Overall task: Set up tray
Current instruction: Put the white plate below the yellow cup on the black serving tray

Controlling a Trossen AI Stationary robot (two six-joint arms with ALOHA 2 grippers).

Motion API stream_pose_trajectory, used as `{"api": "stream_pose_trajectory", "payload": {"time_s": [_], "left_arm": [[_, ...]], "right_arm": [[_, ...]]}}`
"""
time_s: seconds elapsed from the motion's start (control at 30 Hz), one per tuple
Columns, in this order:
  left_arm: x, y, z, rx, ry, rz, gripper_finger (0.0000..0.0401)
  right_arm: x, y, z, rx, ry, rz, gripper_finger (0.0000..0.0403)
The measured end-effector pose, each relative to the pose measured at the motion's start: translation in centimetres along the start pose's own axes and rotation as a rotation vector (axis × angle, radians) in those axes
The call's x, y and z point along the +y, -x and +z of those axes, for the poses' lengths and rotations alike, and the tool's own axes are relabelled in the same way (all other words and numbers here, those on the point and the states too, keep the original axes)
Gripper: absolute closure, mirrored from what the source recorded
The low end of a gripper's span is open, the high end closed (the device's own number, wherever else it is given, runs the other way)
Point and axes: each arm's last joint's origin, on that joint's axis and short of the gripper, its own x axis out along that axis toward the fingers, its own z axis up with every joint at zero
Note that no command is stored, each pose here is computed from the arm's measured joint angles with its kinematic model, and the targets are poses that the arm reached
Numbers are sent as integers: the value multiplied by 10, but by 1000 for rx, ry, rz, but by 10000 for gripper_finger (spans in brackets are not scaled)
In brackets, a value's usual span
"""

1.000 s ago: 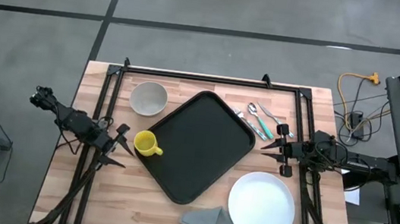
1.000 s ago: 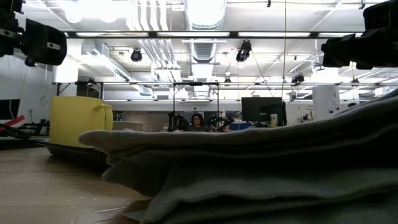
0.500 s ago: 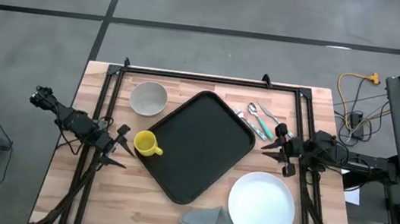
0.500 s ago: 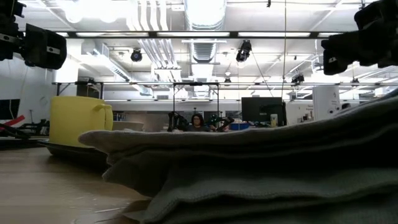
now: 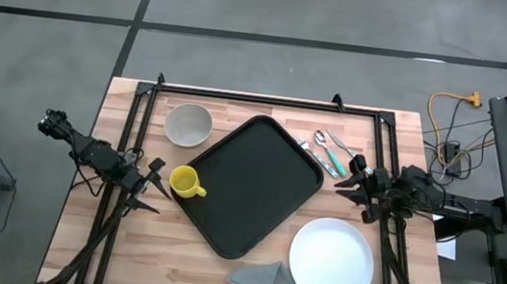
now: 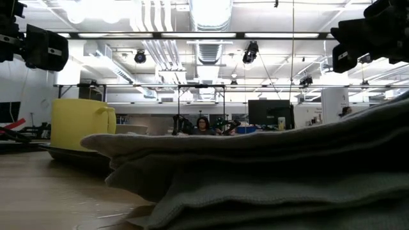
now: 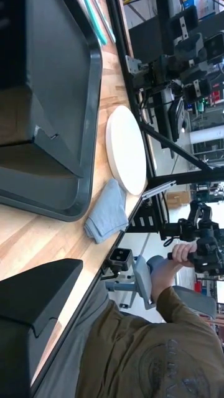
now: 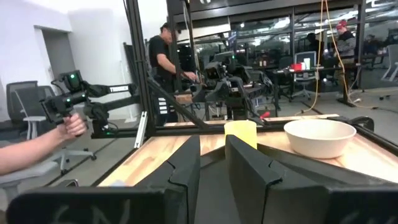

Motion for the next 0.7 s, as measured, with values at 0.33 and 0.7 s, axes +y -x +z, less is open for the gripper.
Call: {"api": "stream_pose_trajectory", "payload": {"time_s": [0.33,0.7], "left_arm": [[0,0,0,0,0,0,193],[-4,-1,-1,5,74,-126,193]], "right_arm": [[10,-6,60,126,46,-19,335],[2,-48,86,377,-132,-76,335]]}}
